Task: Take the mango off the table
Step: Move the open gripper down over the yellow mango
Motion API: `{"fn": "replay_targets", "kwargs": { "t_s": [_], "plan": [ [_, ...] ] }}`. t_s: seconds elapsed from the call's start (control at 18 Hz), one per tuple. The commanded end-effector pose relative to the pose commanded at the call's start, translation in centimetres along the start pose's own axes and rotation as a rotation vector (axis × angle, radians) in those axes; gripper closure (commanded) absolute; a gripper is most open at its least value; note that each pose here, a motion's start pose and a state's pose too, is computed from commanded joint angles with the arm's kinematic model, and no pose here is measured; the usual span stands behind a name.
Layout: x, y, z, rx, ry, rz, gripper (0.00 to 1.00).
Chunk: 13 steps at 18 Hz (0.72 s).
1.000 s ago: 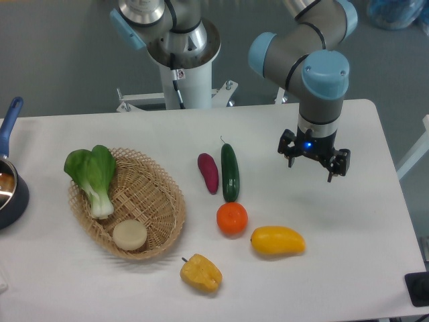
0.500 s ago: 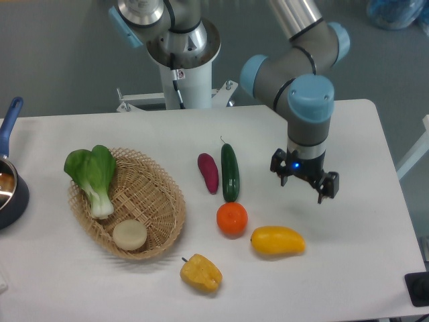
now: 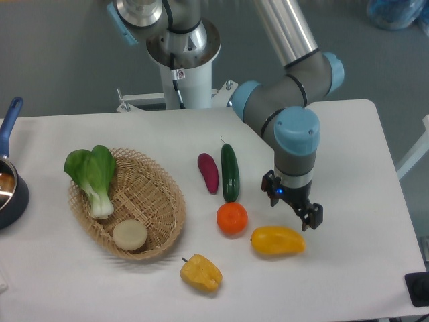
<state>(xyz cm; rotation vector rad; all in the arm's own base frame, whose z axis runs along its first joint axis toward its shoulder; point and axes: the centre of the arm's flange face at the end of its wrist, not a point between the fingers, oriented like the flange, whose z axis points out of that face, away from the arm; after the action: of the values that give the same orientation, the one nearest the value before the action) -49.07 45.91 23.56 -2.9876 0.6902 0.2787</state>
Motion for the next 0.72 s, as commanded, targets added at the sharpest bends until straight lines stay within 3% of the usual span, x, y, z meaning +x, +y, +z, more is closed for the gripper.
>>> {"fn": "replay_targets", "kwargs": {
  "t_s": [0.72],
  "plan": [
    [1.4,-3.6,3.1,0.006,0.048,0.113,0.00]
  ]
}}
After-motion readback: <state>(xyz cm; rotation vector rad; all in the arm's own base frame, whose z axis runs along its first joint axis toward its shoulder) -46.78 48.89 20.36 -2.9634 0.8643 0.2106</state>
